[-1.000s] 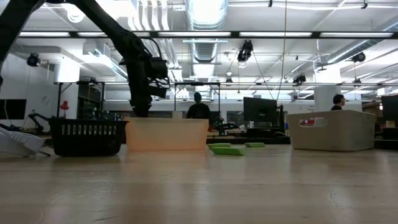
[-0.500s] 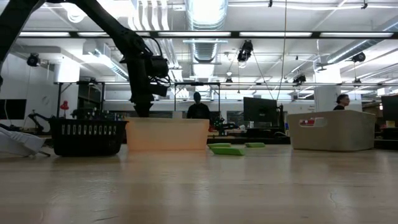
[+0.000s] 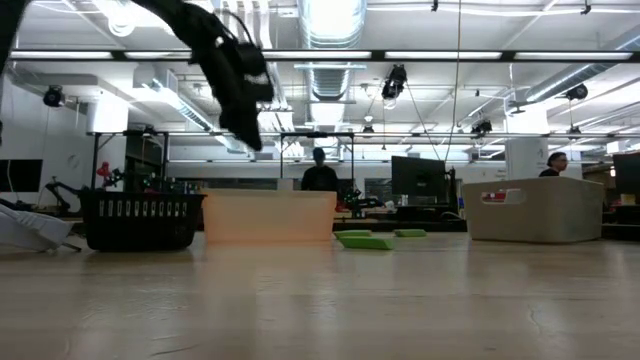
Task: Pick & Place School Supplies
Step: Put the green eraser into the orange bin
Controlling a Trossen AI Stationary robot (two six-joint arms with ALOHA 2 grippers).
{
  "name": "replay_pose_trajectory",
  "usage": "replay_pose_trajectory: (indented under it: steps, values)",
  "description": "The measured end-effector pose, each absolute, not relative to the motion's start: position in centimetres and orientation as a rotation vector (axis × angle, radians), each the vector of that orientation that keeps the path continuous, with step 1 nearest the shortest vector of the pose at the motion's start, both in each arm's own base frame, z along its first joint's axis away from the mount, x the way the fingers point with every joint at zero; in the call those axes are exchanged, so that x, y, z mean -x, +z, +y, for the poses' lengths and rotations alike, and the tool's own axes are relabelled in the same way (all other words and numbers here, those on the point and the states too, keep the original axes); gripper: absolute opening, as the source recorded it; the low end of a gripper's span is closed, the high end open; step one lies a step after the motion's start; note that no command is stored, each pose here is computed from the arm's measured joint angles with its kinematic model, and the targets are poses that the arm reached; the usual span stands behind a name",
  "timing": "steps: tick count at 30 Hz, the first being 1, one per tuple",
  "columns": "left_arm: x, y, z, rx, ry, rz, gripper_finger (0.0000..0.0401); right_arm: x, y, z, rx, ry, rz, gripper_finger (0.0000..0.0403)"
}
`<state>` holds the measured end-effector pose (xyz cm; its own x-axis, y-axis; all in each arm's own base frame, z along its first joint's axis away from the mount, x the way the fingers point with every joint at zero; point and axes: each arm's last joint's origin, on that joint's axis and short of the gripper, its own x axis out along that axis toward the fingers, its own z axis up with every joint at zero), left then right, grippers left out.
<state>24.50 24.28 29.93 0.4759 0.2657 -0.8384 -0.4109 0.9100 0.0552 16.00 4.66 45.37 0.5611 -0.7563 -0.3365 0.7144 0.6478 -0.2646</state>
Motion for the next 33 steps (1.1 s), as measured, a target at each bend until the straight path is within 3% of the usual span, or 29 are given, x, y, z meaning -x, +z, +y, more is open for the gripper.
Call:
replay_pose_trajectory:
  steps: [6,13,21,33]
  values:
    - [-22.6,36.6,20.2,0.132,0.150,0.604,0.0119,-16.0,45.4,4.7,0.100,-0.869,0.444,0.0057]
    - [-20.0,38.9,14.2,-0.036,0.258,0.392,0.0119,-16.0,45.4,4.7,0.048,-0.880,0.420,0.0057]
    - [-17.8,34.1,8.6,-0.142,0.167,0.253,0.0119,-16.0,45.4,4.7,0.028,-0.884,0.411,0.0057]
    - [-14.0,25.8,6.5,-0.029,0.178,0.249,0.0119,-16.0,45.4,4.7,0.000,-0.889,0.397,0.0057]
